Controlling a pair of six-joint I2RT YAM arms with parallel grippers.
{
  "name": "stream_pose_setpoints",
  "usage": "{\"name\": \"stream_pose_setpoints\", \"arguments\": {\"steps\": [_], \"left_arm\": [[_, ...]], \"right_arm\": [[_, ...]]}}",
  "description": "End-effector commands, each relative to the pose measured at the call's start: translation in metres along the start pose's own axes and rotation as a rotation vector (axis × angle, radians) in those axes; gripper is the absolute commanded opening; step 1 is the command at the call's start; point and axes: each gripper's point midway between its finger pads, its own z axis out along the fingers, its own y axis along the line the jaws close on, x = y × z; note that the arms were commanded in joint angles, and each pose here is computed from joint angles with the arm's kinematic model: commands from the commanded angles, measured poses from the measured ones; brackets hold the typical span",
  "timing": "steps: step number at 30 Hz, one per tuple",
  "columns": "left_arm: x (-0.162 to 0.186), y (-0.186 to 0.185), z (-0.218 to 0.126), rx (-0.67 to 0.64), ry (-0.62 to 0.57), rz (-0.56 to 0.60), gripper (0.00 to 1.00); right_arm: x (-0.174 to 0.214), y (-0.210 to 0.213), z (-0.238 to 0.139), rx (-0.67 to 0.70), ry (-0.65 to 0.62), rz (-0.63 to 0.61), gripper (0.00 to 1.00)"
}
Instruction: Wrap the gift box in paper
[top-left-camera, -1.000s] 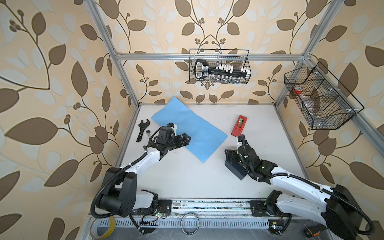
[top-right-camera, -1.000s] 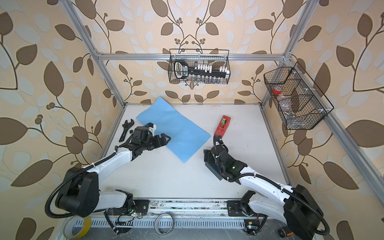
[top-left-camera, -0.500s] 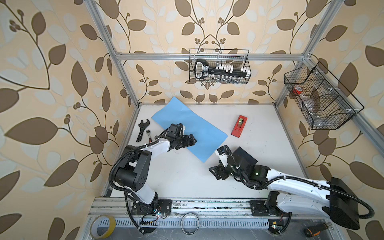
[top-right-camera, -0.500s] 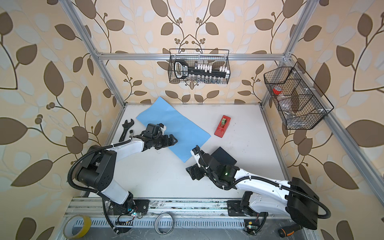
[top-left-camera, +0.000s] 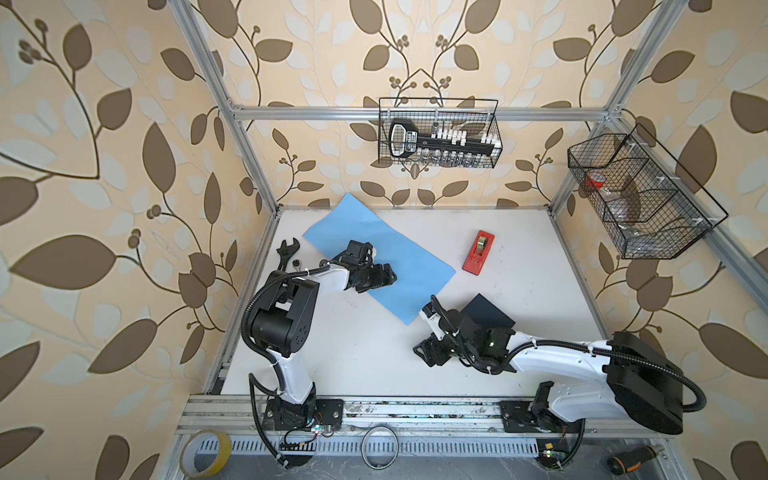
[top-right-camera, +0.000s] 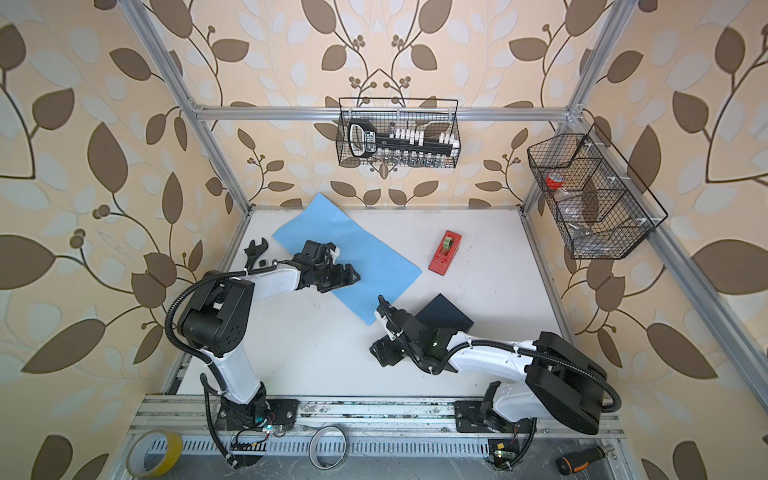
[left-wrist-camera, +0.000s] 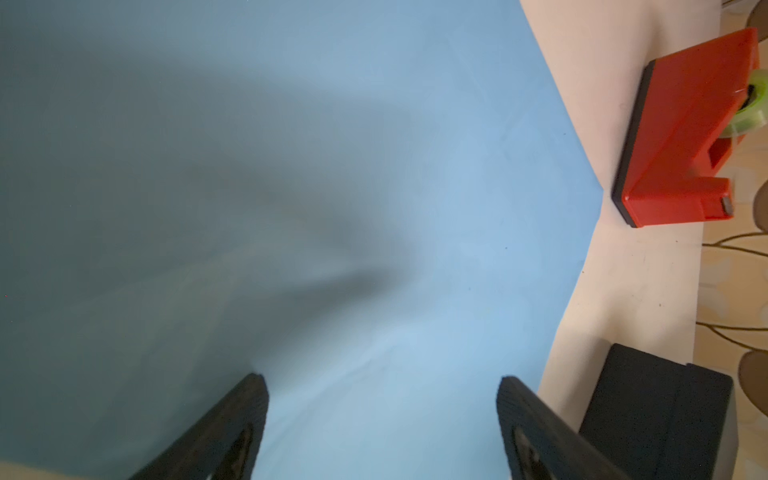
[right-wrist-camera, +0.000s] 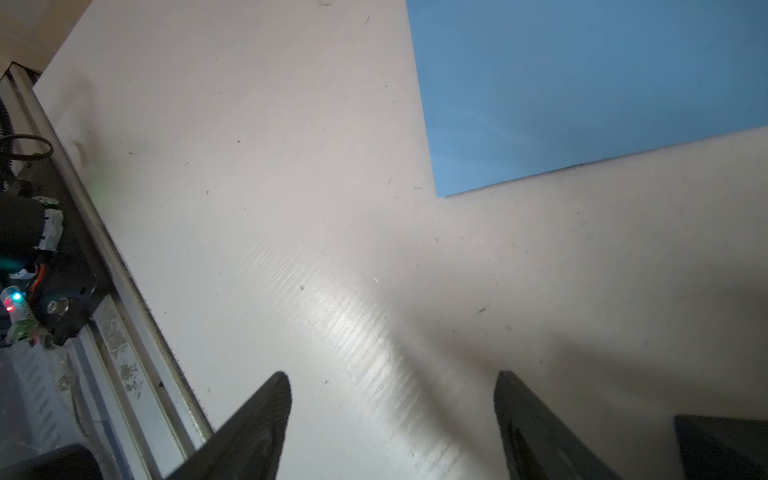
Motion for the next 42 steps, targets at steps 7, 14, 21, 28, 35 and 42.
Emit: {"name": "stream_pose_setpoints", "arguments": {"steps": [7, 14, 21, 28, 35, 42], "left_arm": [[0.053, 0.002, 0.007, 0.02, 0.09, -0.037, 0.88], [0.092, -0.012, -0.004, 0.015, 0.08, -0.037, 0.86], [0.131, -0.037, -0.011, 0.049, 0.039, -0.072, 0.86], [0.091, -0.048, -0.052, 0.002, -0.158, -0.007, 0.94], [0.02, -0.006, -0.039, -0.099, -0.136, -0.073, 0.9], [0.01, 0.031, -0.008, -0.194, -0.051, -0.103, 0.85]], "right_arm": [[-0.001, -0.05, -0.008, 0.062, -0.031, 0.127, 0.78], [-0.014, -0.106, -0.031, 0.135, -0.116, 0.287, 0.78], [-0.031, -0.13, -0.037, 0.144, -0.182, 0.405, 0.78], [-0.034, -0.128, -0.025, 0.21, -0.178, 0.405, 0.76], [-0.038, -0.113, 0.0, 0.19, -0.154, 0.395, 0.75], [-0.04, -0.116, 0.019, 0.194, -0.117, 0.396, 0.74]]}}
